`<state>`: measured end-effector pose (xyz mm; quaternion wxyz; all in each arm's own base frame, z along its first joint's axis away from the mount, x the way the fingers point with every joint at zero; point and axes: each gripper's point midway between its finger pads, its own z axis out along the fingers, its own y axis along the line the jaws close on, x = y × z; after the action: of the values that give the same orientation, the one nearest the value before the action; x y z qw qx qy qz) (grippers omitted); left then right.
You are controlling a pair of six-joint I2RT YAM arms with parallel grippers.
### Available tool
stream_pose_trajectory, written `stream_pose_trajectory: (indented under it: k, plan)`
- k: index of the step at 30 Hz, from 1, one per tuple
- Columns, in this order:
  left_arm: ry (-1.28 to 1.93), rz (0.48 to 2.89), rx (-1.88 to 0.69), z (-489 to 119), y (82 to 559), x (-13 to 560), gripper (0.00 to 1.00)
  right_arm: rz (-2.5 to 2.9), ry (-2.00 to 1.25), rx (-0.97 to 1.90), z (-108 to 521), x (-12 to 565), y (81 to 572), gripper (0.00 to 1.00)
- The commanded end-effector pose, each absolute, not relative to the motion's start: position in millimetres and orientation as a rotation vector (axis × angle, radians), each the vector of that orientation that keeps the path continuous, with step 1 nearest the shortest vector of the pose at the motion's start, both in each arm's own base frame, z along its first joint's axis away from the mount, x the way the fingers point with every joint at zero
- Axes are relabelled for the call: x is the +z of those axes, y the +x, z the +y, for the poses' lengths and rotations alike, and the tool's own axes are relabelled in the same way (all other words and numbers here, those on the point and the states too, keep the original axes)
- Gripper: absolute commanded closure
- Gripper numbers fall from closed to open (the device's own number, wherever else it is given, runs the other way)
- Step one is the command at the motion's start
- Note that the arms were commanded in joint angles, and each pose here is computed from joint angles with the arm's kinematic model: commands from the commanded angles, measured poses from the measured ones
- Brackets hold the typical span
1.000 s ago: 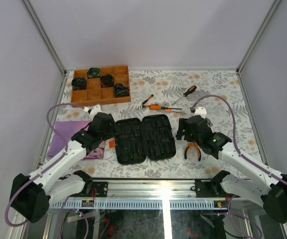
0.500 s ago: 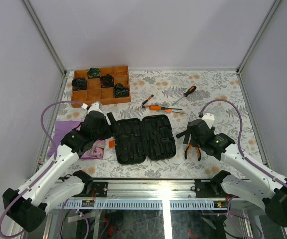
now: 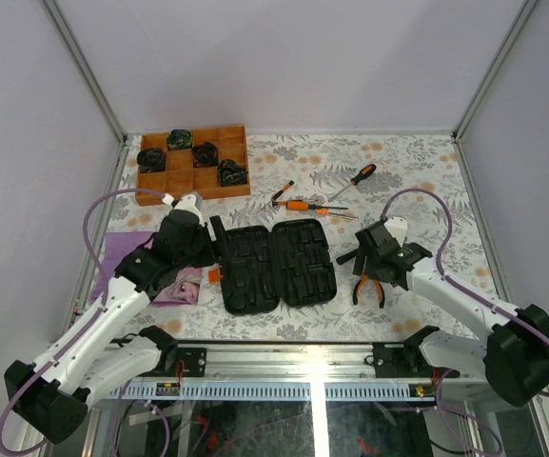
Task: Sort the tools into containers
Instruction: Pick up the pliers at the center of the board.
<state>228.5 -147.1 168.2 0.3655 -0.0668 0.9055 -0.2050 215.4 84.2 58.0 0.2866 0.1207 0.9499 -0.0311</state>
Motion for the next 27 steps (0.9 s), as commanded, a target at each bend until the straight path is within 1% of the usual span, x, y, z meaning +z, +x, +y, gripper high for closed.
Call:
stream_pose_trajectory:
  k: [1, 11, 15, 21, 24, 27]
  plan:
    - [-0.122, 2.322, -0.558, -154, 229, 167, 0.28, 2.495, 0.332, -0.090, 84, 61, 241, 0.24]
    - [-0.101, 2.329, -0.566, -157, 226, 167, 0.28, 2.570, 0.285, -0.077, 87, 37, 268, 0.37]
    - [-0.095, 2.326, -0.572, -159, 224, 168, 0.28, 2.599, 0.276, -0.059, 90, 29, 270, 0.41]
    - [-0.108, 2.326, -0.559, -157, 225, 167, 0.28, 2.658, 0.285, -0.070, 85, 11, 266, 0.46]
    - [-0.106, 2.329, -0.564, -158, 224, 167, 0.28, 2.680, 0.284, -0.057, 85, 4, 263, 0.52]
    - [-0.105, 2.325, -0.571, -158, 223, 168, 0.28, 2.688, 0.289, -0.053, 82, 2, 259, 0.62]
